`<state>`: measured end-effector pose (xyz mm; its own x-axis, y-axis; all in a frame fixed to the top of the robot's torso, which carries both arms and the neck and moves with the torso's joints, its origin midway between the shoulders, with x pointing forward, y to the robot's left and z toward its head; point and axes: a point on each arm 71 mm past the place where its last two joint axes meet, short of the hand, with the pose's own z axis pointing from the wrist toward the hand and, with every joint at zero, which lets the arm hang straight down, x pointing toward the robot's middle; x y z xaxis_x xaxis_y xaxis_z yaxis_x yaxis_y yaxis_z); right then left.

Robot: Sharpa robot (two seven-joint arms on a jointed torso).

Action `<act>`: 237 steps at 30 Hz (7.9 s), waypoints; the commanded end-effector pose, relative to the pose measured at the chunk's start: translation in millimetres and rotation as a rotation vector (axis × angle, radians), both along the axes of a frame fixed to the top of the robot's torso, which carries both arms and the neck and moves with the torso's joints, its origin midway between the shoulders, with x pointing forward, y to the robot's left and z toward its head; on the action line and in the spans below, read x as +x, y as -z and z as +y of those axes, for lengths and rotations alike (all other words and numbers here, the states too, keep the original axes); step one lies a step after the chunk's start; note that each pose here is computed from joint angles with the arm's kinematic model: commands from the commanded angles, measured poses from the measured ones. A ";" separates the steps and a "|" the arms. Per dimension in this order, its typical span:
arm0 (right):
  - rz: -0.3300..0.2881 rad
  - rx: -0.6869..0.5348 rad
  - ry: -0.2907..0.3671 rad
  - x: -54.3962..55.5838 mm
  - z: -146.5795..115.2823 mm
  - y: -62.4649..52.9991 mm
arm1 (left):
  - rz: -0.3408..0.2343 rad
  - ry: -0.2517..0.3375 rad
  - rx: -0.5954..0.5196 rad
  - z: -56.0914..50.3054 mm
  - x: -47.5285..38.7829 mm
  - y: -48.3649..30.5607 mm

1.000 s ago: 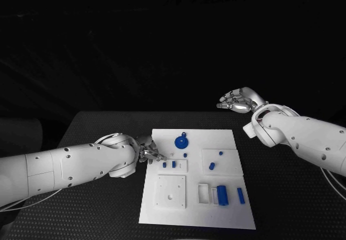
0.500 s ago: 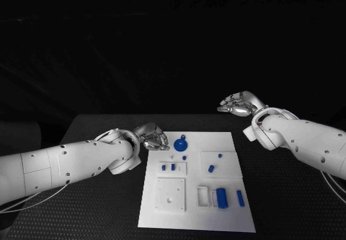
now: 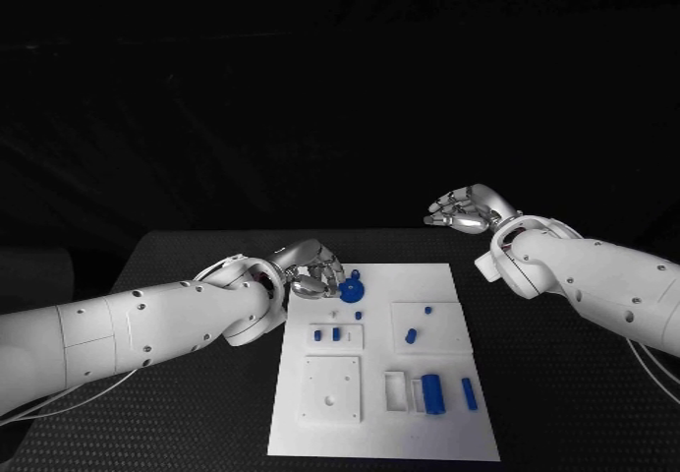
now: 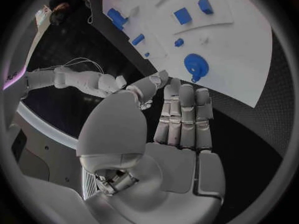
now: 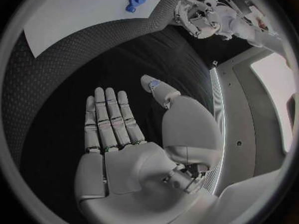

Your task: Assemble the parts on the task board

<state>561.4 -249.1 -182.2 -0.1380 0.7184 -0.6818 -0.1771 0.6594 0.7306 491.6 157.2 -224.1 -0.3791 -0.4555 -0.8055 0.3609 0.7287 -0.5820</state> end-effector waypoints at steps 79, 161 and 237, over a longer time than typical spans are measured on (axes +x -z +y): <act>-0.001 0.002 -0.062 -3.7 15.4 -0.6 | -0.196 0.311 0.490 -65.6 9.2 56.5; -0.003 0.007 -0.068 -4.3 16.2 -1.1 | -0.230 0.284 0.395 -67.5 1.0 44.4; -0.002 0.003 -0.061 -4.4 11.3 -0.2 | -0.152 0.167 0.402 -3.3 5.6 34.8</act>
<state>557.5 -239.6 -182.0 -0.1686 0.7159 -0.6776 -0.2038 0.6473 0.7345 497.2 154.0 -258.2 -0.2743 -0.0398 -0.9608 0.5533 0.8106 -0.1916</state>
